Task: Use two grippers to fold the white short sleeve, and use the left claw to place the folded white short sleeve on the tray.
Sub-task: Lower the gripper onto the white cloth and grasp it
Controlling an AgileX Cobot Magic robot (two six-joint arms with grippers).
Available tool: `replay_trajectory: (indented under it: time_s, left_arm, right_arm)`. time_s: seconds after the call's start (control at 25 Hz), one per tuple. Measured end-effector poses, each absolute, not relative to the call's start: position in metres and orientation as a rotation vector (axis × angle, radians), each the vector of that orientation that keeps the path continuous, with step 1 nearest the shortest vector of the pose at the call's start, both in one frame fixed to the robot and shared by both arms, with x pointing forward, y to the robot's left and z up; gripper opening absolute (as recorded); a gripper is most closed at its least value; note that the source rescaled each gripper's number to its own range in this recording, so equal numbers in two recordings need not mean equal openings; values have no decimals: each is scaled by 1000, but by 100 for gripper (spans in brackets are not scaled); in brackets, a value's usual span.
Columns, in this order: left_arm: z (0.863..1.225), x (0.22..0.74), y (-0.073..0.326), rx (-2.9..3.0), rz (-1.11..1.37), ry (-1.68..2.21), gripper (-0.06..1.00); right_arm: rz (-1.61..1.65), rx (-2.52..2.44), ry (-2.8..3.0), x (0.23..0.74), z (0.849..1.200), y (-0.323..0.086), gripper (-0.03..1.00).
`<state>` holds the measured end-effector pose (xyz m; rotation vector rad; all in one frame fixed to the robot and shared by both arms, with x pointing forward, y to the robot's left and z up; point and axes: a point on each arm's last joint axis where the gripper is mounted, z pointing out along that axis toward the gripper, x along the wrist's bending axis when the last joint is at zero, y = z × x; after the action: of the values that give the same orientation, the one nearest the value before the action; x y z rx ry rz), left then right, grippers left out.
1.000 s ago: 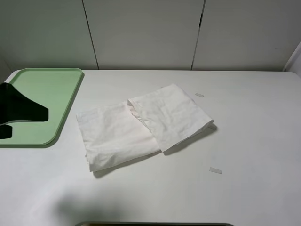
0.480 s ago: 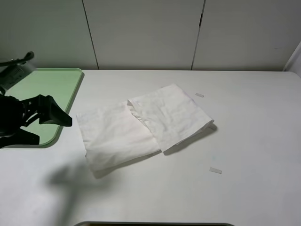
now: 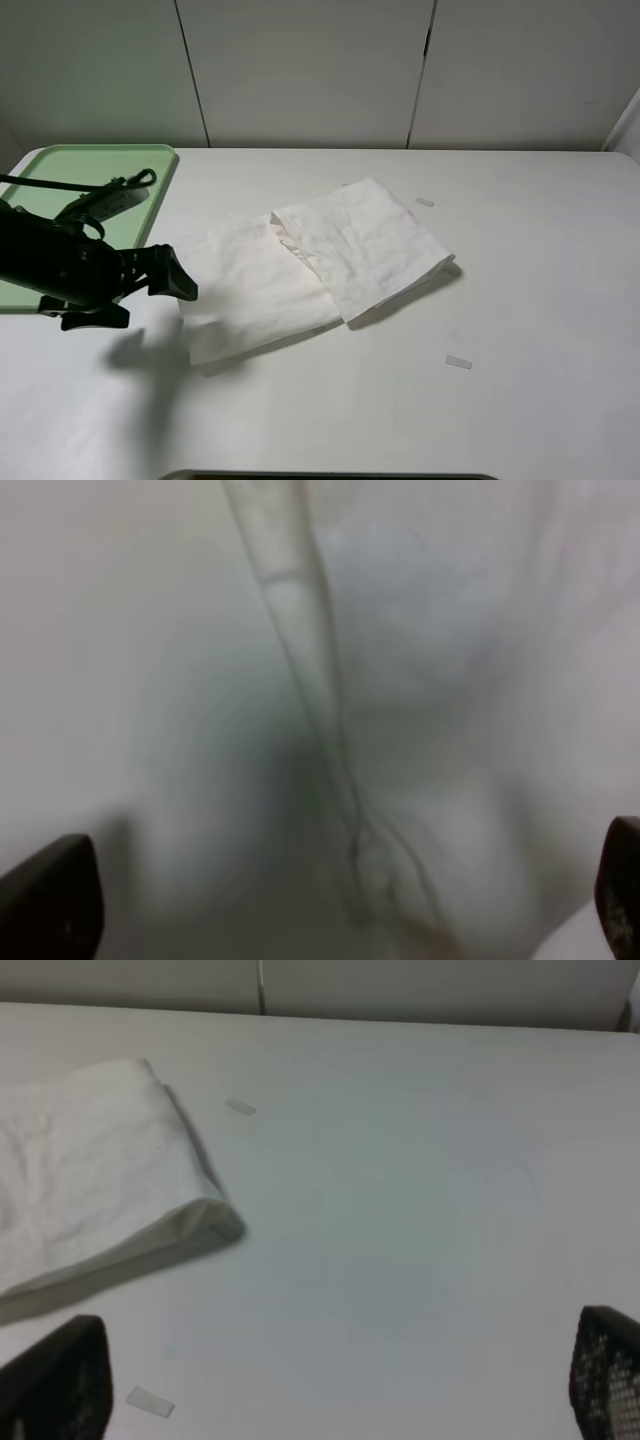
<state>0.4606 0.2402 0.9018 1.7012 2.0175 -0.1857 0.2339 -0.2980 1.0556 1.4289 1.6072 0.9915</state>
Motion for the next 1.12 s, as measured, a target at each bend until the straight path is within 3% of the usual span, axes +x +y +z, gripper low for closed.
replay_trajectory:
  time_s: [0.52,0.84,0.92,1.08,1.12]
  left_arm:
    - [870,466,200,1805,-212,1995,97]
    - [866,479,187,1840,-85,1974,82]
    - [863,483,185,1847,-71,1977,66]
    - [857,485,185,1856,-53,1990,18]
    - [857,485,185,1859,-54,1990,15]
  right_arm:
    - [992,1429,1607,234,1056,-298,100]
    - [992,1429,1607,234,1056,-298,100]
    - [992,1429,1607,234,1056,-298,100]
    - [992,1429,1607,234,1056,-298,100]
    - [992,1429,1607,234,1056,-298,100]
